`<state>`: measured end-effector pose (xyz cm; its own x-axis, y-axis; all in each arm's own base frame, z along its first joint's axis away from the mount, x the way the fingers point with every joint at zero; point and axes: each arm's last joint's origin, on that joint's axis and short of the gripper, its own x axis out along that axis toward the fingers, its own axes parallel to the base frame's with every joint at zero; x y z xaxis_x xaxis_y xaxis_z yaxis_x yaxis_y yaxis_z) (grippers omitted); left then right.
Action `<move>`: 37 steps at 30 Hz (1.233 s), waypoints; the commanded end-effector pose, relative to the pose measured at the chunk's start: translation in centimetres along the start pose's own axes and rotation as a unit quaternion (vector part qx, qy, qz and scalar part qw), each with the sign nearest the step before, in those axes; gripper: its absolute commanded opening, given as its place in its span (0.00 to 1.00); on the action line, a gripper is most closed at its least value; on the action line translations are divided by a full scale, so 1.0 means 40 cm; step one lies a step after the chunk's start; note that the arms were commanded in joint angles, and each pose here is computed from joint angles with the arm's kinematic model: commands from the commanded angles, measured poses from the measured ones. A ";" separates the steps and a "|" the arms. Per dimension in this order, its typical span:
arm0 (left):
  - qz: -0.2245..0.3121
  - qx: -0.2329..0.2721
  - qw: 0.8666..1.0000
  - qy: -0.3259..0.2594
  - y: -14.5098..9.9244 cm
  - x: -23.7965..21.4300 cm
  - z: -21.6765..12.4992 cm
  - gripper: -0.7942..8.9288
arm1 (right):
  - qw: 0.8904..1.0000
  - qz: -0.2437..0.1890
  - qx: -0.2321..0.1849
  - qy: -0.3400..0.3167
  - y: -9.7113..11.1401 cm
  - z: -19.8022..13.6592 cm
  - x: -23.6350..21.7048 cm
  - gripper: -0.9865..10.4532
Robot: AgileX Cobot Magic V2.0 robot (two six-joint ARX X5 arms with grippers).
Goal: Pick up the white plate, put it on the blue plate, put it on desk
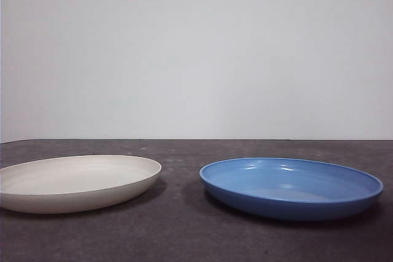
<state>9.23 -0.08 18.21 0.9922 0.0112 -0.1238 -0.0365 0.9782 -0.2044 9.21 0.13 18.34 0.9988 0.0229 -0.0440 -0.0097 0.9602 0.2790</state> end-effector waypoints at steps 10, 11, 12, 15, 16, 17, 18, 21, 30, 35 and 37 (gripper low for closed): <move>-0.027 -0.050 0.998 -0.015 -0.047 -0.013 0.169 0.10 | 0.994 0.078 0.069 0.042 0.056 0.148 0.017 0.10; -0.028 -0.047 0.998 -0.011 -0.052 -0.012 0.186 0.10 | 0.993 0.084 0.070 0.053 0.061 0.161 0.021 0.10; -0.032 -0.041 0.999 -0.005 -0.058 -0.010 0.203 0.10 | 0.991 0.091 0.069 0.065 0.067 0.176 0.026 0.10; -0.045 -0.035 0.998 0.015 -0.073 -0.002 0.252 0.10 | 0.986 0.121 0.060 0.102 0.085 0.219 0.041 0.10; -0.052 -0.030 0.998 0.022 -0.078 0.001 0.266 0.10 | 0.984 0.130 0.057 0.112 0.091 0.233 0.046 0.10; -0.057 -0.025 0.998 0.028 -0.083 0.005 0.280 0.10 | 0.982 0.139 0.052 0.120 0.096 0.246 0.050 0.10; -0.061 -0.019 0.997 0.037 -0.089 0.011 0.298 0.10 | 0.979 0.150 0.046 0.130 0.104 0.263 0.057 0.10; -0.078 -0.004 0.995 0.064 -0.104 0.030 0.341 0.10 | 0.975 0.167 0.033 0.146 0.124 0.306 0.071 0.10; -0.225 -0.002 0.963 0.150 -0.155 0.104 0.430 0.10 | 0.949 0.245 -0.021 0.198 0.190 0.409 0.110 0.10; -0.305 -0.014 0.934 0.185 -0.180 0.138 0.444 0.10 | 0.923 0.313 -0.017 0.223 0.212 0.441 0.128 0.10; -0.324 -0.014 0.927 0.190 -0.188 0.143 0.446 0.10 | 0.916 0.333 -0.016 0.224 0.216 0.446 0.129 0.10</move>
<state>17.36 -3.56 35.37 0.6969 -0.6373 -0.3289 0.5071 0.7622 -0.4024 15.20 3.51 37.05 0.6595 0.6964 -0.2829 -0.5873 0.7123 0.3844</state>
